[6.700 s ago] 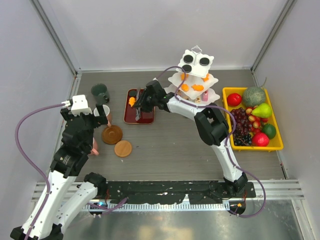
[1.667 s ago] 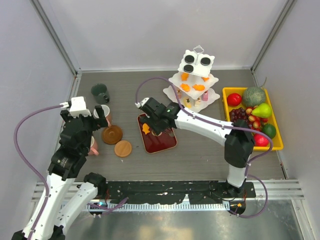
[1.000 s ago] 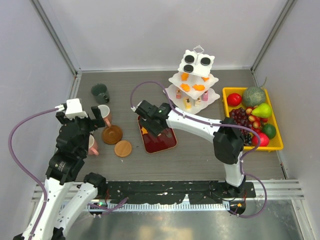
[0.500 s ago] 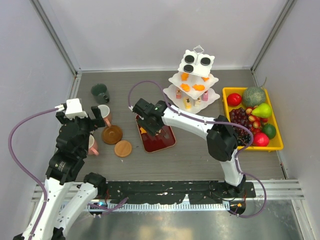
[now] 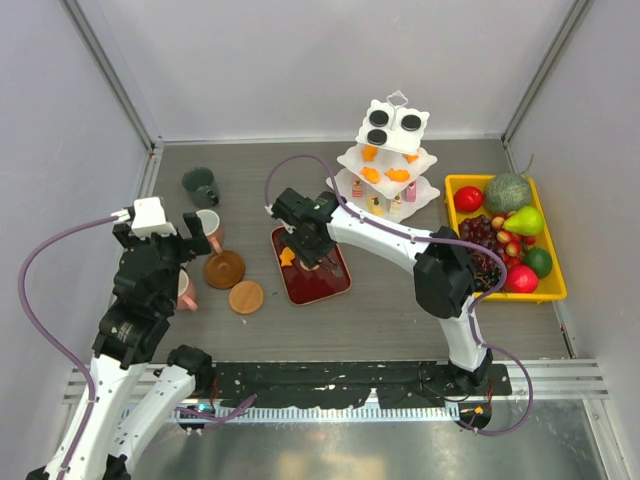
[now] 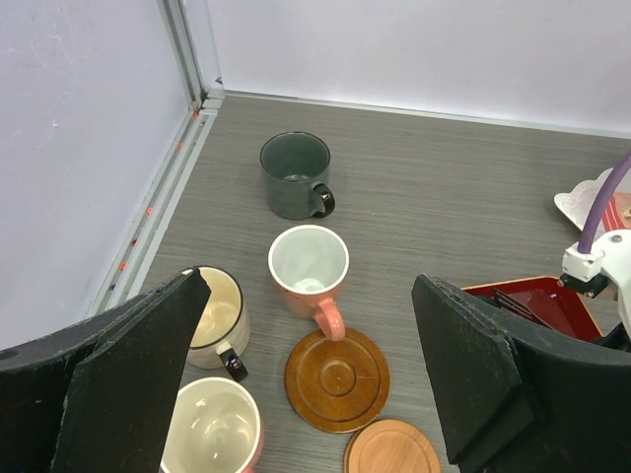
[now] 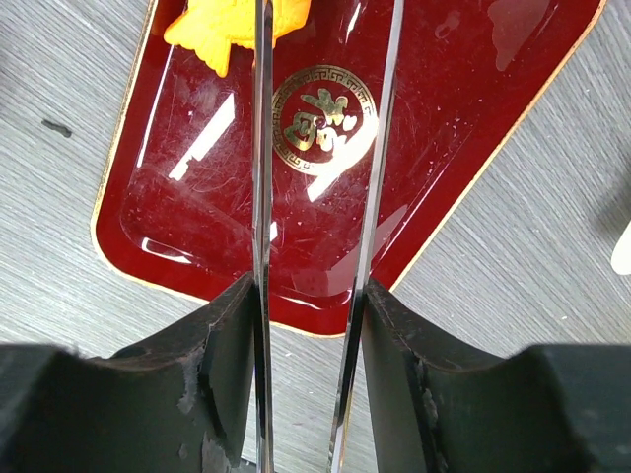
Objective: Serve the afternoon tea
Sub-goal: Pick up the desert from the tray, then place the desert on the desert table, then place the clamp on the tray.
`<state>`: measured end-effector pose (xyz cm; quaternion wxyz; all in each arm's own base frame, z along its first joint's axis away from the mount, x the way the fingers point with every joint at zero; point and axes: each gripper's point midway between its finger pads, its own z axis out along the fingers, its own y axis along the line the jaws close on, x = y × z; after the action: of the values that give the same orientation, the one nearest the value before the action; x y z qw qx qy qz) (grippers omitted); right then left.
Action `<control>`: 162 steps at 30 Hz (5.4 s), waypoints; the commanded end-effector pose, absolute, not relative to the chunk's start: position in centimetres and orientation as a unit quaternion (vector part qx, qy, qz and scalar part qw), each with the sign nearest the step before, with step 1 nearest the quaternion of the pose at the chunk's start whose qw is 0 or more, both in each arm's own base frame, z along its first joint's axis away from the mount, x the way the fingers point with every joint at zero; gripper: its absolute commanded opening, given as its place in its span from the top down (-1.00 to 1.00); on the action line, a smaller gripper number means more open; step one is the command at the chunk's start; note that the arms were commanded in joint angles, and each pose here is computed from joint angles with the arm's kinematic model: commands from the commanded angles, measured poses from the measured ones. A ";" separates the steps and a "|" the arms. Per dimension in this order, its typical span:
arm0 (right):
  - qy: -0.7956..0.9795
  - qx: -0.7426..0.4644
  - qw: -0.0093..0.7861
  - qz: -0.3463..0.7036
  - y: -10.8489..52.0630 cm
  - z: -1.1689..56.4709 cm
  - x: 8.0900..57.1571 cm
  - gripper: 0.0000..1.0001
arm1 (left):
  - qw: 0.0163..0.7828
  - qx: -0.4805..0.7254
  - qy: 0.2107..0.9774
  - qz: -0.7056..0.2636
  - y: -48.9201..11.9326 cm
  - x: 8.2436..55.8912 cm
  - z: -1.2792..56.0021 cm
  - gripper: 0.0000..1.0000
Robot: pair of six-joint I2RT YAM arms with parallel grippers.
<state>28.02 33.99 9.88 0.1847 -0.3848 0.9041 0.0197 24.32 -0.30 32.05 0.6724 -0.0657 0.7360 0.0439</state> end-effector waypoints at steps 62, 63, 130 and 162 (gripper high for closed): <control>0.893 -0.161 0.418 -0.053 10.6 34.7 35.7 0.13 | 0.683 -0.070 0.725 0.052 -0.2 25.2 32.5 -0.94; 0.893 -0.163 0.415 -0.053 10.7 34.5 35.7 0.13 | 0.683 -0.070 0.725 0.052 -0.2 25.2 32.6 -0.95; 0.877 -0.143 0.436 0.143 34.4 9.0 27.4 -0.13 | 0.689 -0.073 0.720 0.046 -0.3 25.1 32.6 -0.94; 0.907 -0.171 0.373 0.094 27.9 9.4 21.9 -0.15 | 0.690 -0.071 0.719 0.044 -0.3 25.0 32.7 -0.94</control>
<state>23.27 30.41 11.14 0.3961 -0.1631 0.8947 0.1269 24.82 -0.23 31.33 0.6693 -0.0604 0.7384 0.0561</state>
